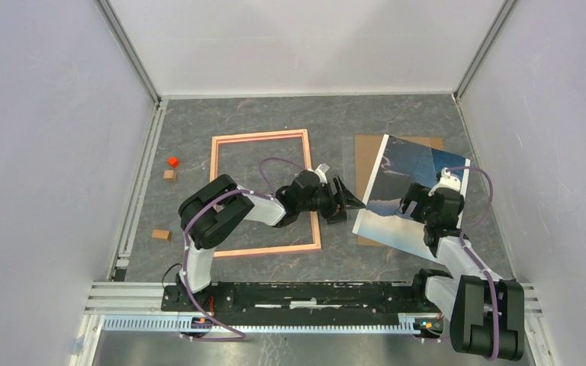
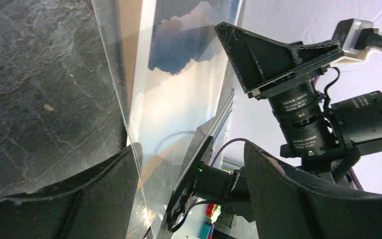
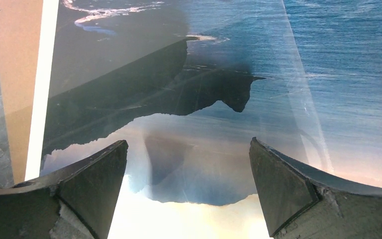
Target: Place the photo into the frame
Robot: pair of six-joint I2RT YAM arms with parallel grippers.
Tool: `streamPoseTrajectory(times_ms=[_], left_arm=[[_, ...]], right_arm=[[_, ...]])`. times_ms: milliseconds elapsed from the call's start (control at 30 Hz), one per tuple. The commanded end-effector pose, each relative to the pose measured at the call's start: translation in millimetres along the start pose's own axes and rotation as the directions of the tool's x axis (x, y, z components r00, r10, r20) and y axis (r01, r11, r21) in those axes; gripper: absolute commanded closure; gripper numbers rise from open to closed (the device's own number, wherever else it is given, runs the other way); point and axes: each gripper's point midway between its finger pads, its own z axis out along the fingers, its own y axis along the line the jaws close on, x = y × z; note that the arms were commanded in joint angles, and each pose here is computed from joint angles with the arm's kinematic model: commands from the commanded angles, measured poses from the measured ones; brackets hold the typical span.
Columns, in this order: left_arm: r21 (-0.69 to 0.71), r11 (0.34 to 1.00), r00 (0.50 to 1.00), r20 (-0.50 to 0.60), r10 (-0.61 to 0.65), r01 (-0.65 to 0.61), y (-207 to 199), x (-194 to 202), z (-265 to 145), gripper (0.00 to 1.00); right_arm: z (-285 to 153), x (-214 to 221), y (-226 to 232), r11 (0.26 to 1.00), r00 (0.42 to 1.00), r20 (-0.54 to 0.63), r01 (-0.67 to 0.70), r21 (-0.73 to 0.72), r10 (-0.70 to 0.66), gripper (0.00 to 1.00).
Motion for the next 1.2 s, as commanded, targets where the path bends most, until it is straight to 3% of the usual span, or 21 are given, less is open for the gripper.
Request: streamPoseTrajectory(times_ms=[0, 167, 300, 433, 600, 767, 933, 1167], left_arm=[[0.124, 0.992, 1.000, 0.017, -0.017, 0.014, -32.3, -6.8, -3.4, 0.25], [0.086, 0.995, 0.999, 0.014, -0.049, 0.048, -14.8, -10.7, 4.1, 0.50], [0.048, 0.998, 0.999, 0.023, -0.031, 0.030, -4.4, -19.9, 3.5, 0.63], [-0.065, 0.997, 0.998, 0.024, 0.051, -0.049, 6.1, -28.5, -0.3, 0.83], [-0.179, 0.965, 0.980, 0.019, 0.197, -0.190, -2.3, -40.1, -11.3, 0.96], [-0.250, 0.924, 0.950, 0.036, 0.309, -0.291, -24.0, -59.3, -33.1, 0.98], [-0.396, 0.842, 0.903, 0.067, 0.425, -0.367, -46.8, -90.7, -85.9, 0.98], [-0.698, 0.600, 0.765, 0.115, 0.634, -0.392, -83.0, -145.1, -227.6, 0.98]], right_arm=[[0.1, 15.1, 1.9, 1.000, 0.999, -0.041, -0.002, -0.026, 0.001, 0.02], [-1.2, 13.8, 2.8, 0.999, 0.999, -0.040, 0.005, -0.032, -0.006, 0.02], [-3.0, 9.7, 5.9, 0.998, 0.999, -0.030, 0.029, -0.052, -0.031, 0.02], [-5.2, 6.4, 5.9, 0.998, 0.999, -0.021, 0.038, -0.051, -0.039, 0.02], [-7.5, 0.4, 6.0, 0.998, 0.999, -0.002, 0.048, -0.048, -0.048, 0.02], [-10.6, -7.9, 4.0, 0.998, 0.998, 0.019, 0.057, -0.031, -0.056, 0.02], [-16.9, -24.4, -1.4, 0.997, 0.996, 0.057, 0.072, 0.014, -0.073, 0.02], [-16.8, -23.5, -0.5, 0.997, 0.996, 0.057, 0.071, 0.009, -0.071, 0.02]])
